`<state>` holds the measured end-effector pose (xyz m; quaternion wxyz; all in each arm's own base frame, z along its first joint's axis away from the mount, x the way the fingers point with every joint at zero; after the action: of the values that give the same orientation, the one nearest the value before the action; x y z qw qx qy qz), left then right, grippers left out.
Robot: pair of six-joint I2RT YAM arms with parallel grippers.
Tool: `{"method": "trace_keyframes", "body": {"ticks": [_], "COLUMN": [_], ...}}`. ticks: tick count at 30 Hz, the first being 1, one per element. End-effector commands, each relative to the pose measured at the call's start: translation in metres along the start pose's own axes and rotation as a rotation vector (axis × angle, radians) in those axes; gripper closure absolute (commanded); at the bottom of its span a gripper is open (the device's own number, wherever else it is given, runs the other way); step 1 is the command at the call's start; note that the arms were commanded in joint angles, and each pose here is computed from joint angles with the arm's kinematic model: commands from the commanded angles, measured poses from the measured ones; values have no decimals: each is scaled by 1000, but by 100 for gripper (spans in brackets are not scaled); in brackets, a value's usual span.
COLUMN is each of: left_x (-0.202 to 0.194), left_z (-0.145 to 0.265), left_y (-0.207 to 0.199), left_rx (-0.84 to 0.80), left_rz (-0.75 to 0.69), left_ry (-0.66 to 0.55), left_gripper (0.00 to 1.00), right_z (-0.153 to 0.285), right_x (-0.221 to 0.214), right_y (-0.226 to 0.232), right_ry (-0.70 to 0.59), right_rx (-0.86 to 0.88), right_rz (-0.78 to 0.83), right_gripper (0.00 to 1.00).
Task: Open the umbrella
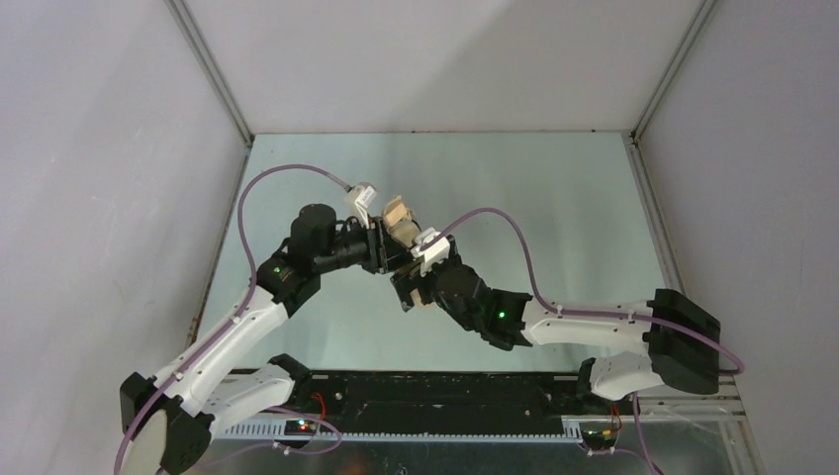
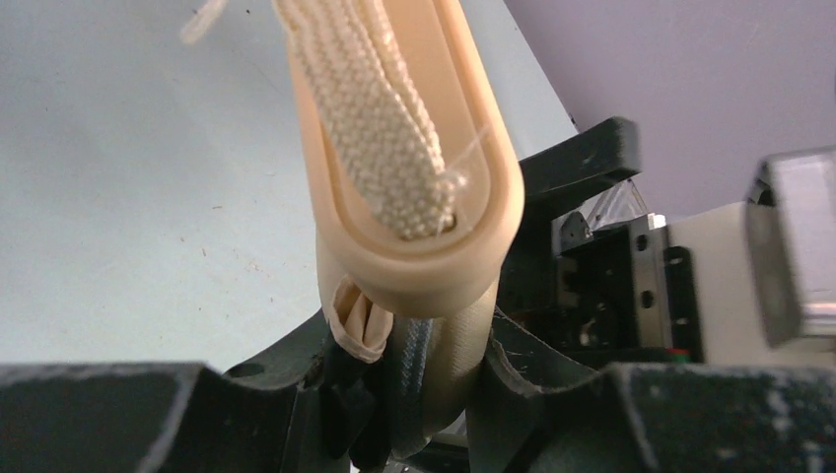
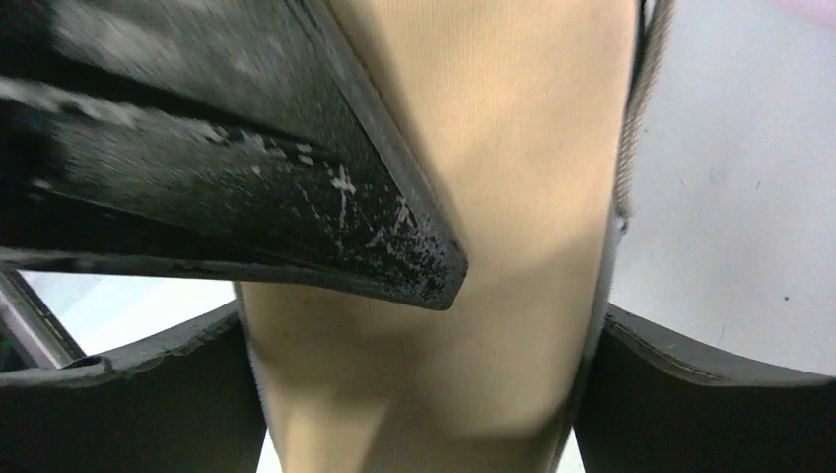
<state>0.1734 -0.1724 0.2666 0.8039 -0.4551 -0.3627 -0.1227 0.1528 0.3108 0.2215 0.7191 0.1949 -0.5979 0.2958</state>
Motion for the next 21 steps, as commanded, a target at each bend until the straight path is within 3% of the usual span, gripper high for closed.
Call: {"method": "trace_keyframes", "body": {"ticks": [1, 7, 17, 21], "left_x": [24, 24, 23, 24], "left_z": [11, 12, 10, 12], "left_y": [-26, -26, -23, -22], "left_rx": [-130, -141, -118, -94], "left_rz": [-66, -68, -71, -83], "left_ry": [-128, -122, -105, -110], "left_gripper": [100, 100, 100, 94], "right_z": [-7, -10, -7, -3], "right_x": [3, -2, 4, 5], "right_y": [0, -5, 0, -1], "right_ry": [-2, 18, 0, 4], "right_rx": [-67, -101, -45, -47], "right_rz": [9, 13, 8, -7], "right_gripper": [1, 3, 53, 73]}}
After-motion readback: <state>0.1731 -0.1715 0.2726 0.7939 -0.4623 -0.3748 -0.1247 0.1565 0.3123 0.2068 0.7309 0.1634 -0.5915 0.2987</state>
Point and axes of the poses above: each gripper's point midway between its finger pads, its own z axis back along the fingers, its own y axis along the line the jaws close on, x = y × z, the point moved 9 cm from there along z, back along the fingers, and after that the axes turned 3 degrees about z, right-handed, at the moved point
